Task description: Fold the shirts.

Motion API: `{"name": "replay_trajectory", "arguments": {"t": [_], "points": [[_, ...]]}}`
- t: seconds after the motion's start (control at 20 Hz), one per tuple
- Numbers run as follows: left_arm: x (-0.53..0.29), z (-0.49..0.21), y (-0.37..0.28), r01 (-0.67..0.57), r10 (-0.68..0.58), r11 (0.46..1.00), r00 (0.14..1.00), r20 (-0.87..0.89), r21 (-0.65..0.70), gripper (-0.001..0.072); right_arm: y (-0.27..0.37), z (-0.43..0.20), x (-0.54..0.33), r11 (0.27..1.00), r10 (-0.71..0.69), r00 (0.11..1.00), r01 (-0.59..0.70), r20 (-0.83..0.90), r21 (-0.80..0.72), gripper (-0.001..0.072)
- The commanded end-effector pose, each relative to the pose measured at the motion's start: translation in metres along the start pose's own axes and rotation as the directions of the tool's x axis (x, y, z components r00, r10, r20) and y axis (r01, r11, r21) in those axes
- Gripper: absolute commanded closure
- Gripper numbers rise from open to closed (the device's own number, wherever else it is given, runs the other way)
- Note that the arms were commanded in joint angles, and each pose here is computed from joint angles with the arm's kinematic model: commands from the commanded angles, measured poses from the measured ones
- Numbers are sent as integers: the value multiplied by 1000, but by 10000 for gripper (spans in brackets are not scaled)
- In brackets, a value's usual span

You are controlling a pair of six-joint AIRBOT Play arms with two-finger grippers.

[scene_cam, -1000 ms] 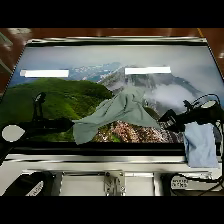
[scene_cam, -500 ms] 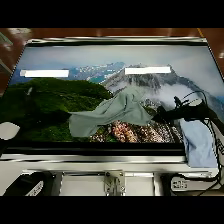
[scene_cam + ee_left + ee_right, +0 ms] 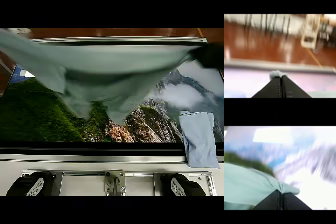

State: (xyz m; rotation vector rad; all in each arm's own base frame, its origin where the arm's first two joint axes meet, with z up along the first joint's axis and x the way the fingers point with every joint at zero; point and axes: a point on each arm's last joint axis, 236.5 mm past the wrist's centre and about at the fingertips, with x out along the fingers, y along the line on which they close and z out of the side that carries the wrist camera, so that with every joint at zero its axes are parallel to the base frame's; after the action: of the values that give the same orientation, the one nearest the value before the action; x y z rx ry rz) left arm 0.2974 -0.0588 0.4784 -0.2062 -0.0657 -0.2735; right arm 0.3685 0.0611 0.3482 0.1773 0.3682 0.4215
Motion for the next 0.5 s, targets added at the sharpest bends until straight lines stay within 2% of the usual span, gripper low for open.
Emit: {"name": "replay_trajectory", "arguments": {"t": [0.0, 0.15, 0.45], "points": [[-88, 122, -25, -100, 53, 985, 950, 309, 138, 673, 60, 100, -147, 975, -149, 892, 205, 427, -88, 650], [-125, 131, -22, -178, 126, 977, 930, 346, 122, 673, 77, 77, -189, 966, -207, 883, 251, 421, -52, 650], [-123, 45, 27, -327, 333, 927, 943, -6, 185, 672, 70, 7, -170, 970, -239, 963, 242, 126, -12, 650]]}}
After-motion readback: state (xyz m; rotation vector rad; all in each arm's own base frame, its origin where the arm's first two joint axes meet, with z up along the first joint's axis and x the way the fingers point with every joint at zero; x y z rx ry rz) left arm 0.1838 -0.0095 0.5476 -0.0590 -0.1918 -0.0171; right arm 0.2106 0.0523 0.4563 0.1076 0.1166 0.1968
